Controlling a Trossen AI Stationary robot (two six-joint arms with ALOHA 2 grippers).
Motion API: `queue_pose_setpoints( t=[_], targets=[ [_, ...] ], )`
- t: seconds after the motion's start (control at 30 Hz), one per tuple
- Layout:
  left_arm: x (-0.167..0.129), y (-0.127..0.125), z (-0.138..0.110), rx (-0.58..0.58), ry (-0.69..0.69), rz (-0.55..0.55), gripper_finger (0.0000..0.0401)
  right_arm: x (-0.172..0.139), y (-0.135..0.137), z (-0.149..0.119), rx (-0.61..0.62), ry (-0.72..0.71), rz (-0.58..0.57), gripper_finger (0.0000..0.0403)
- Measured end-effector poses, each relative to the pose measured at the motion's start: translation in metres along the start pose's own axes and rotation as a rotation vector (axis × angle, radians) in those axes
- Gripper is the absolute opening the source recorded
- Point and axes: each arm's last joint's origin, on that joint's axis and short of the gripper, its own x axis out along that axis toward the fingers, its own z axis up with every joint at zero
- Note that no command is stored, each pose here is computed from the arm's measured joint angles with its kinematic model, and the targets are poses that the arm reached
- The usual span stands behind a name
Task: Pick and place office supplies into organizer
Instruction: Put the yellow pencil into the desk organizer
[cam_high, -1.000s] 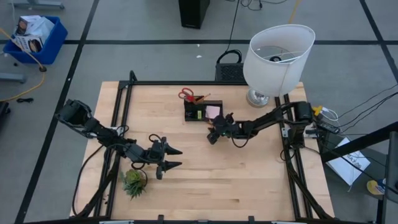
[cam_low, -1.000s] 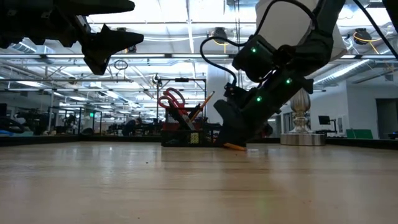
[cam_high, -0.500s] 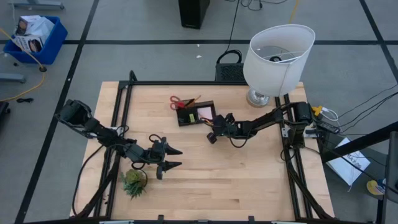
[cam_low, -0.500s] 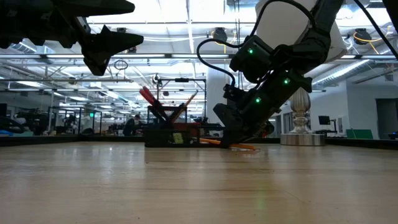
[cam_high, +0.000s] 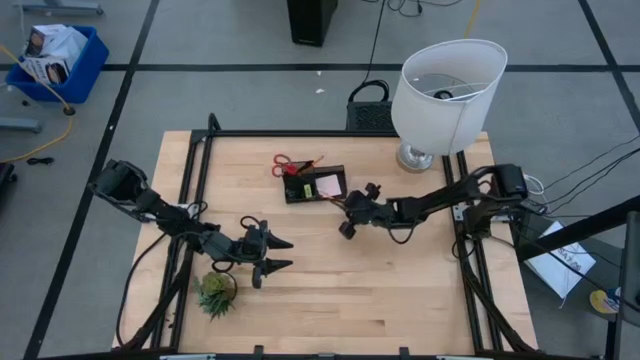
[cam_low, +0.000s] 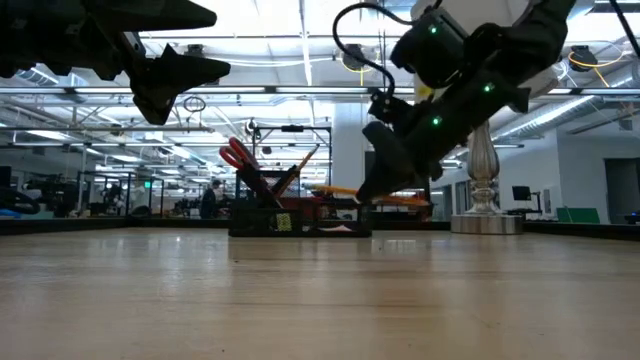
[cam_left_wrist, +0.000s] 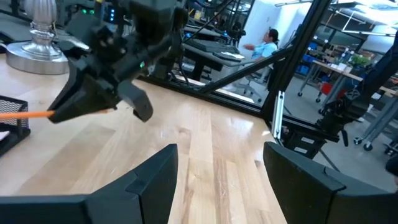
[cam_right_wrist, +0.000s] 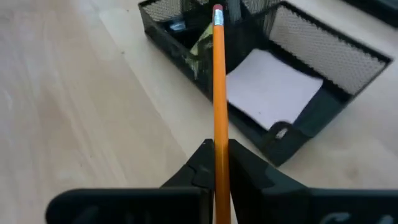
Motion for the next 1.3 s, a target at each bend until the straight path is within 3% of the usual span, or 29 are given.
queue_pose_setpoints(
  t=[0.17, 0.27, 0.43, 0.63, 0.77, 0.87, 1.1, 1.3],
  targets=[
    [0.000, 0.000, 0.000, -0.001, -0.002, 0.006, 0.0244, -0.012, -0.003, 0.014, -0.050, -0.055, 0.009, 0.0017],
    [0.000, 0.000, 0.000, -0.001, -0.002, 0.007, 0.0244, -0.018, -0.005, 0.022, -0.146, -0.073, 0.030, 0.0017],
    [0.000, 0.000, 0.000, -0.001, -0.002, 0.007, 0.0244, -0.025, -0.008, 0.039, -0.335, -0.014, 0.034, 0.0017],
    [0.000, 0.001, 0.000, -0.004, -0.007, 0.023, 0.0244, -0.028, -0.012, 0.089, -0.539, 0.124, -0.030, 0.0017],
    [0.000, 0.001, 0.000, -0.003, -0.008, 0.023, 0.0244, -0.031, -0.008, 0.120, -0.777, 0.185, -0.030, 0.0017],
    [0.000, 0.001, 0.000, -0.017, -0.008, 0.023, 0.0244, -0.029, -0.004, 0.134, -0.989, 0.224, -0.095, 0.0017],
    [0.000, 0.001, -0.001, -0.011, 0.001, 0.026, 0.0244, 0.010, 0.006, 0.119, -1.541, 0.402, -0.276, 0.0020],
    [0.000, 0.002, -0.003, -0.005, 0.018, 0.032, 0.0244, 0.022, 0.018, 0.117, -1.706, 0.431, -0.448, 0.0017]
  ],
)
